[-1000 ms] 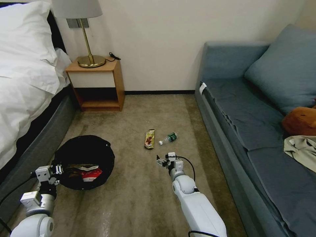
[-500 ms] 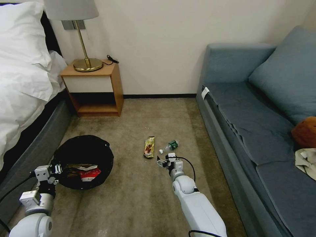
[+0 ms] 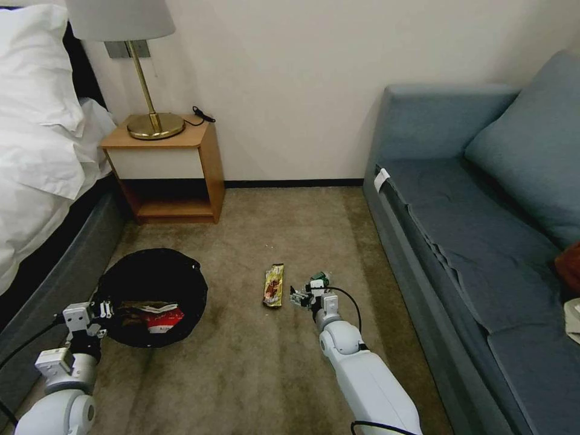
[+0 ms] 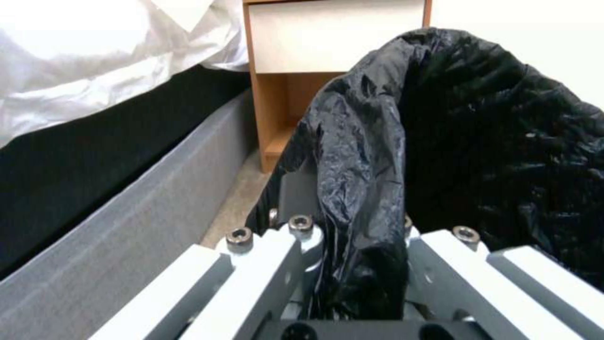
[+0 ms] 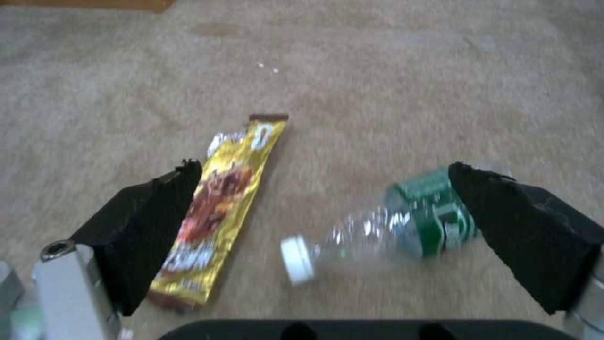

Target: Pick up the trash bin, then pick up the garbage on the floor and place it into the trash bin.

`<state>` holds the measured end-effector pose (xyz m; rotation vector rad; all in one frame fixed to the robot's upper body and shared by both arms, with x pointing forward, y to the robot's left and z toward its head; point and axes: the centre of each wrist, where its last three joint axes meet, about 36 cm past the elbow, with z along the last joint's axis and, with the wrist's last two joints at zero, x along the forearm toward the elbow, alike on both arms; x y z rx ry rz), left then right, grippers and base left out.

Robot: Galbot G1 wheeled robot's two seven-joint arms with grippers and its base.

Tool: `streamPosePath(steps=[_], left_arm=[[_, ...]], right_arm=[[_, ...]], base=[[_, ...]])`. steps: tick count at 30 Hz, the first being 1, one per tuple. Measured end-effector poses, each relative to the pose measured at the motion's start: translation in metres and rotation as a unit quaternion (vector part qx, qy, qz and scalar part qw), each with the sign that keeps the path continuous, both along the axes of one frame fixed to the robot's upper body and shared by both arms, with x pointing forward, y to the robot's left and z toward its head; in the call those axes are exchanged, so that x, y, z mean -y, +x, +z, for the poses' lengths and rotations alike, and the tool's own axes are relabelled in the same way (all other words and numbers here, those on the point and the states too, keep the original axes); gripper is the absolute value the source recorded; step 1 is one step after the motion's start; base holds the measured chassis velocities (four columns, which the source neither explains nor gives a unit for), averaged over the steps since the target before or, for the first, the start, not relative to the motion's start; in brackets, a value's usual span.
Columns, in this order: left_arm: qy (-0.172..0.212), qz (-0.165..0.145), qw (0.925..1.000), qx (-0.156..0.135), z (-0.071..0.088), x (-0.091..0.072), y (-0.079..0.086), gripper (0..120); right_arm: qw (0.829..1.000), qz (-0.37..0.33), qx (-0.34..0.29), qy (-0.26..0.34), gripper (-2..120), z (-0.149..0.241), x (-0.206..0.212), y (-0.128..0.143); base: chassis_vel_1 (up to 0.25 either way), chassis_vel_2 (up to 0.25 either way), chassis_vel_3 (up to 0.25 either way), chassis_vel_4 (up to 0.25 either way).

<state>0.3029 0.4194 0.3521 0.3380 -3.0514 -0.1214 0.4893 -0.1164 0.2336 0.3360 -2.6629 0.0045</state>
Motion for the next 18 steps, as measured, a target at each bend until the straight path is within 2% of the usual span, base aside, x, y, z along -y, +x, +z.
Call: streamPosePath(steps=[12, 18], left_arm=[[0.000, -0.004, 1.0000, -0.001, -0.001, 0.001, 0.001, 4], [-0.001, -0.004, 1.0000, -0.004, -0.004, 0.001, 0.002, 4]], right_arm=[[1.000, 0.000, 0.003, 0.005, 100, 0.006, 0.000, -0.002], [1.000, -0.005, -0.016, 0.022, 100, 0.014, -0.003, -0.010]], base=[[-0.119, 0.116, 0.115, -0.120], [-0.111, 0.121, 0.115, -0.119]])
